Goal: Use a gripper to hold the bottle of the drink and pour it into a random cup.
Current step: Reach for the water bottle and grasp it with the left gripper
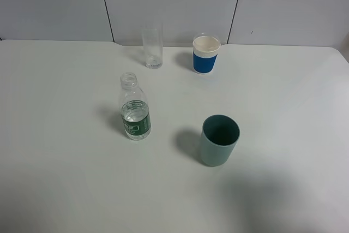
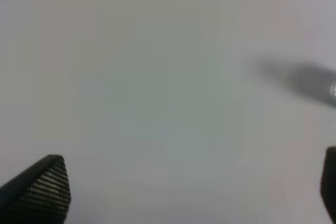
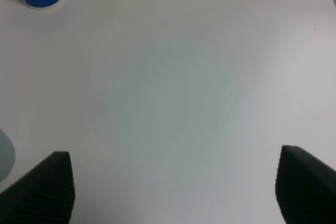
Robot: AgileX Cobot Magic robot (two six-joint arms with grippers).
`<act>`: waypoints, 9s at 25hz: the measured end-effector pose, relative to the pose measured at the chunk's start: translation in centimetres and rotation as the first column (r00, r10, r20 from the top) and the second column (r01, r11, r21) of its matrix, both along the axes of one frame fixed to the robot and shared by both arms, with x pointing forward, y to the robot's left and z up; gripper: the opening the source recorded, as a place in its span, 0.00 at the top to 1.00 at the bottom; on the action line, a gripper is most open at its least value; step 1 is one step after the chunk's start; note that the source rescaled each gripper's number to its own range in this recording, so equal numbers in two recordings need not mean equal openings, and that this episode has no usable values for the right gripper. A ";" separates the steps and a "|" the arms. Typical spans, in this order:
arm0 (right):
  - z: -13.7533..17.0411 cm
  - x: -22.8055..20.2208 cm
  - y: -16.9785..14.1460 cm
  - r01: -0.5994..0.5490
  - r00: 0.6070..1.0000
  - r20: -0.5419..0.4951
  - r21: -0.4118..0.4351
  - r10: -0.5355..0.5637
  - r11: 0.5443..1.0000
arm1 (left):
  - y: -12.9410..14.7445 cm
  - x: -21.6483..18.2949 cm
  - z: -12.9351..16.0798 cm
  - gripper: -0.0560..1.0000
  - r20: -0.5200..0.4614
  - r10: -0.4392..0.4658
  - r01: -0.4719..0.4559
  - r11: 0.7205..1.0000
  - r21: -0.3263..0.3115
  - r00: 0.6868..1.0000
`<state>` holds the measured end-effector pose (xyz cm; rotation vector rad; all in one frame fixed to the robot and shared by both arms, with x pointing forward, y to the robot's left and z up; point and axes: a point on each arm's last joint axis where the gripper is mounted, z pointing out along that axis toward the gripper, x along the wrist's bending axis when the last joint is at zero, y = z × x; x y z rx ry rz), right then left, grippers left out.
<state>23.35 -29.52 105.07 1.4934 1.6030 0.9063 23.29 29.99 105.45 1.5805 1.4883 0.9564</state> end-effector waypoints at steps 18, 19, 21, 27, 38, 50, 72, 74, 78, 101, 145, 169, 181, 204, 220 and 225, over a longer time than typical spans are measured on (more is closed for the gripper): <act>0.0 0.0 0.0 0.000 1.000 0.000 0.000 0.000 1.000 | 0.0 0.0 0.0 0.06 0.000 0.000 0.000 1.000 0.000 1.000; 0.0 0.0 0.0 0.000 1.000 0.000 0.000 0.000 1.000 | 0.0 0.0 0.0 0.06 0.000 0.000 0.000 1.000 0.000 1.000; 0.0 0.0 0.0 0.000 1.000 0.000 0.000 0.000 1.000 | 0.0 0.0 0.0 0.06 0.000 0.000 0.000 1.000 0.000 1.000; 0.0 0.0 0.0 0.000 1.000 0.000 0.000 0.000 1.000 | 0.0 0.0 0.0 0.06 0.000 0.000 0.000 1.000 0.000 1.000; 0.0 0.0 0.0 0.000 1.000 0.000 0.000 0.000 1.000 | 0.0 0.0 0.0 0.06 0.000 0.001 -0.001 1.000 -0.002 1.000; 0.0 0.0 0.0 0.000 1.000 0.000 0.000 0.000 1.000 | 0.2 0.7 1.3 0.05 -0.027 0.009 -0.009 1.000 0.021 1.000; 0.0 0.0 0.0 0.000 1.000 0.000 0.000 0.000 1.000 | -1.1 7.5 2.2 0.05 -0.241 -0.233 0.277 0.946 0.171 0.942; 0.0 0.0 0.0 0.000 1.000 0.000 0.000 0.000 1.000 | -1.4 8.0 2.0 0.05 -0.264 -0.263 0.318 0.928 0.193 0.928; 0.0 0.0 0.0 0.000 1.000 0.000 0.000 0.000 1.000 | -2.4 8.9 1.6 0.05 -0.322 -0.337 0.417 0.881 0.223 0.884; 0.0 0.0 0.0 0.000 1.000 0.000 0.000 0.000 1.000 | -7.5 11.3 -4.4 0.05 -0.524 -0.615 0.805 0.496 0.324 0.590; 0.0 0.0 0.0 0.000 1.000 0.000 0.000 0.000 1.000 | -13.8 18.0 -12.7 0.05 -0.184 -0.598 0.598 0.799 -0.062 0.780; 0.0 0.0 0.0 0.000 1.000 0.000 0.000 0.000 1.000 | -14.2 19.8 -16.6 0.05 0.146 -0.579 0.596 0.789 -0.149 0.802; 0.0 0.0 0.0 0.000 1.000 0.000 0.000 0.000 1.000 | -14.1 19.6 -19.3 0.05 0.056 -0.593 0.595 0.794 -0.124 0.803; 0.0 0.0 0.0 0.000 1.000 0.000 0.000 0.000 1.000 | -15.3 20.6 -18.7 0.10 0.116 -0.666 0.672 0.740 -0.025 0.737; 0.0 0.0 0.0 0.000 1.000 0.000 0.000 0.000 1.000 | -15.9 21.4 -18.3 0.75 0.153 -0.666 0.676 0.736 -0.020 0.730; 0.0 0.0 0.0 0.000 1.000 0.000 0.000 0.000 1.000 | -15.9 21.4 -18.3 0.92 0.153 -0.670 0.680 0.733 -0.020 0.726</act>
